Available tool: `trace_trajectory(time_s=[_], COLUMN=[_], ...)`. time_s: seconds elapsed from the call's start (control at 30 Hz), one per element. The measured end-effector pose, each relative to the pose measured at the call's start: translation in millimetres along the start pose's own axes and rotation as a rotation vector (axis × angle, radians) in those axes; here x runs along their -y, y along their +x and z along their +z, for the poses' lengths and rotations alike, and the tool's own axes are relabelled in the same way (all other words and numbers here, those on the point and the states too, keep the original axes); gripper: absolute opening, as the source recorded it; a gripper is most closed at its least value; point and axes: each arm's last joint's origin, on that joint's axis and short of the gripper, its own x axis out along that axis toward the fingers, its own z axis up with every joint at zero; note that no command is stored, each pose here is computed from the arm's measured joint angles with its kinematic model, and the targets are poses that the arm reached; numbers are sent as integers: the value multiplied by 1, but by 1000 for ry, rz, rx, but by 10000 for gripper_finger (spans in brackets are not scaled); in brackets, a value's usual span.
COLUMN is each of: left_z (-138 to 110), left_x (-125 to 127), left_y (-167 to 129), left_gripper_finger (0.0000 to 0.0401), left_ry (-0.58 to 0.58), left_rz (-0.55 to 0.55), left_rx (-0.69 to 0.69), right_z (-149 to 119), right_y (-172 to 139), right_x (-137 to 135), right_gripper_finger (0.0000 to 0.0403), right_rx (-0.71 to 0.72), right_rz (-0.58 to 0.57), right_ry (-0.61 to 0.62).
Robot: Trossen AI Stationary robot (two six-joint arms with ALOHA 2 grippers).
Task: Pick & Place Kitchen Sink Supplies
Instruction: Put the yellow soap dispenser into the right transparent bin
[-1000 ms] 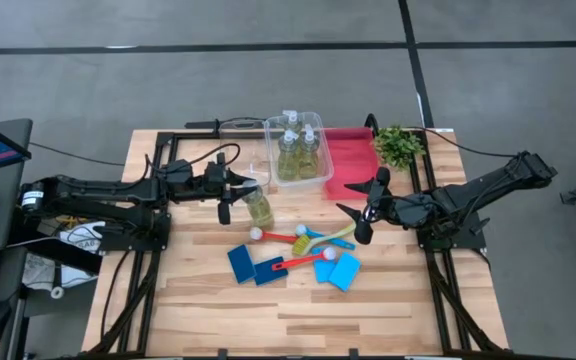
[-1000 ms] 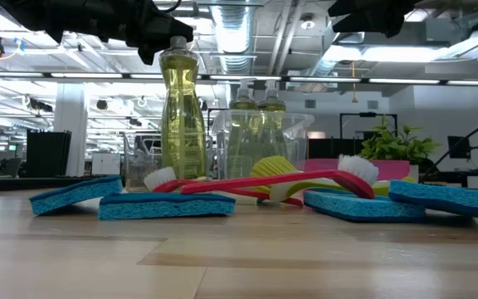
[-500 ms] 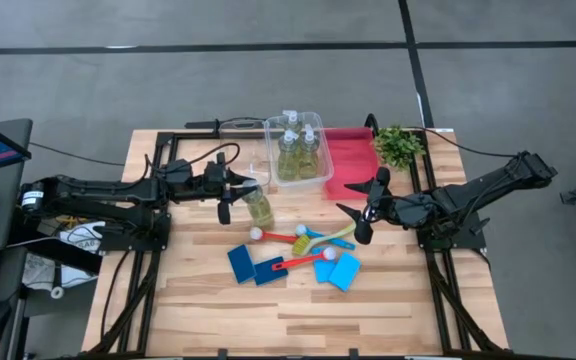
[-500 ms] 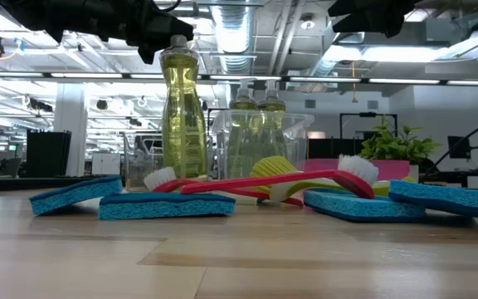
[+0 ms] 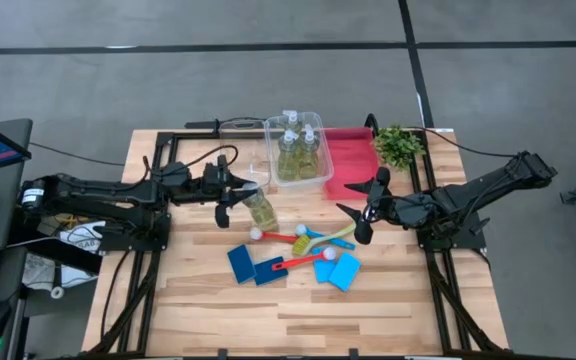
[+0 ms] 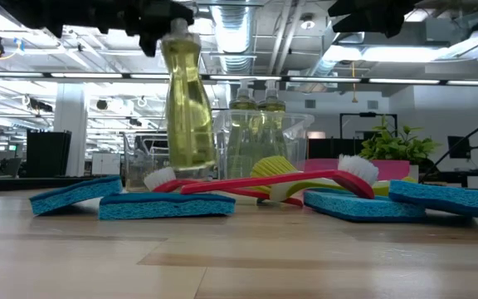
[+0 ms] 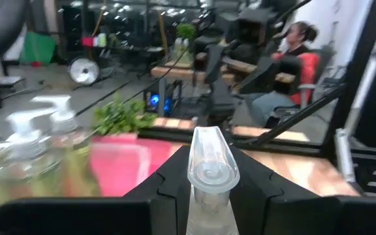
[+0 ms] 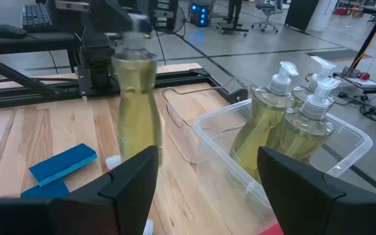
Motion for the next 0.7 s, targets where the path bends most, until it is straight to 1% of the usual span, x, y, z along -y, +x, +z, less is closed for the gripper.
trace_trajectory(time_s=[0.17,0.27,0.37,0.47,0.57,0.7], left_z=[11,20,31,45,57,68], left_x=[12,14,13,10,5,-2], left_y=[-1,-2,-4,-4,-2,9], left_gripper_finger=[81,84,82,81,83,81], left_ry=[-3,5,10,13,19,26], left_rz=[-65,-77,-67,-48,-25,8], left_rx=[113,208,310,370,404,413], right_z=[0,0,0,0,0,0], right_y=[0,0,0,0,0,0], right_x=[0,0,0,0,0,0], right_gripper_finger=[255,255,255,255,255,255], right_rx=[0,0,0,0,0,0], right_rz=[0,0,0,0,0,0], right_ry=[0,0,0,0,0,0])
